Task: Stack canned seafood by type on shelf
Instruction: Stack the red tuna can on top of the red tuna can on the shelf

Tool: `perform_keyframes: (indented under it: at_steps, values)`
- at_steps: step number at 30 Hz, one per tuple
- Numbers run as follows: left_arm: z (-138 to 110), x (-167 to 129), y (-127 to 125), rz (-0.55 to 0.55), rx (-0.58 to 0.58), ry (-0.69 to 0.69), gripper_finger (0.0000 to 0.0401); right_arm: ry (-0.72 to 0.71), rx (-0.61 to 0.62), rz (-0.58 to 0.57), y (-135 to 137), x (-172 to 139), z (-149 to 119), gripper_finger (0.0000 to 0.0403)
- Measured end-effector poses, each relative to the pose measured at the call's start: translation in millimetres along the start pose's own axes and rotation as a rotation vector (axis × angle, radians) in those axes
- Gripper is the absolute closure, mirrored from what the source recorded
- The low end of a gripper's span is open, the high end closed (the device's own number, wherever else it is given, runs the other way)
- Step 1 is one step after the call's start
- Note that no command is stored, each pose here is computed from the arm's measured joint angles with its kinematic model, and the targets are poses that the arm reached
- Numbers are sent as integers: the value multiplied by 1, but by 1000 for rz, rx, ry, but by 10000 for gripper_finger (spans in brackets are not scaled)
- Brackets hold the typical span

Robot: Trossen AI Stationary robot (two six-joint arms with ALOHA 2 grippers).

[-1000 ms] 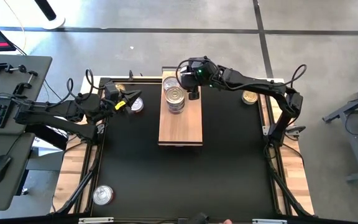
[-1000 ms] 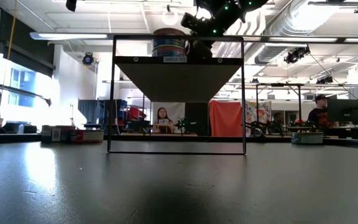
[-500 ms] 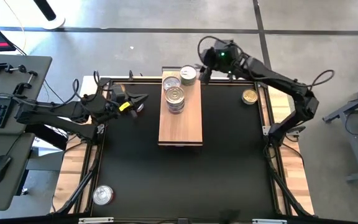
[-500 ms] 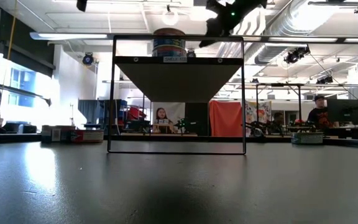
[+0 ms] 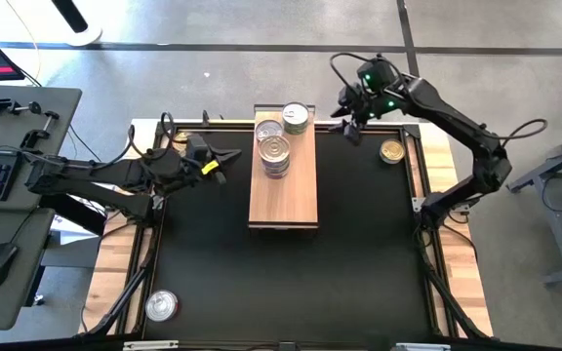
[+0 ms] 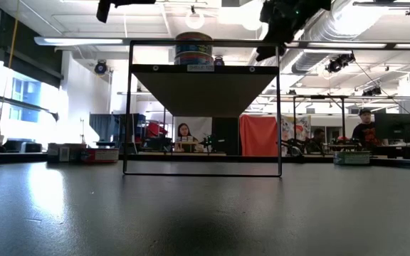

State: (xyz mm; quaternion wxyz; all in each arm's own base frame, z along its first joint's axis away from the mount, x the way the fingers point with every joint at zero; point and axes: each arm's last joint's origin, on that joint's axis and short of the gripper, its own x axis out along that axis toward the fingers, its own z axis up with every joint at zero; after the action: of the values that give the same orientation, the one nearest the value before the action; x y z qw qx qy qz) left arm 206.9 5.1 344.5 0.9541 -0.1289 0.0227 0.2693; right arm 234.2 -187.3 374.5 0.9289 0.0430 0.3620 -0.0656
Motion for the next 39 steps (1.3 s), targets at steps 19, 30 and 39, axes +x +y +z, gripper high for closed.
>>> perform_keyframes:
  at_steps: [19,30,39]
  values:
    - [-15,9,90,344,-103,571,401,18,275,121,26,13,8,178]
    - [-61,45,144,427,-35,955,401,216,466,-243,63,38,0,351]
    - [-89,73,160,546,66,1069,401,344,575,-84,118,112,-71,398]
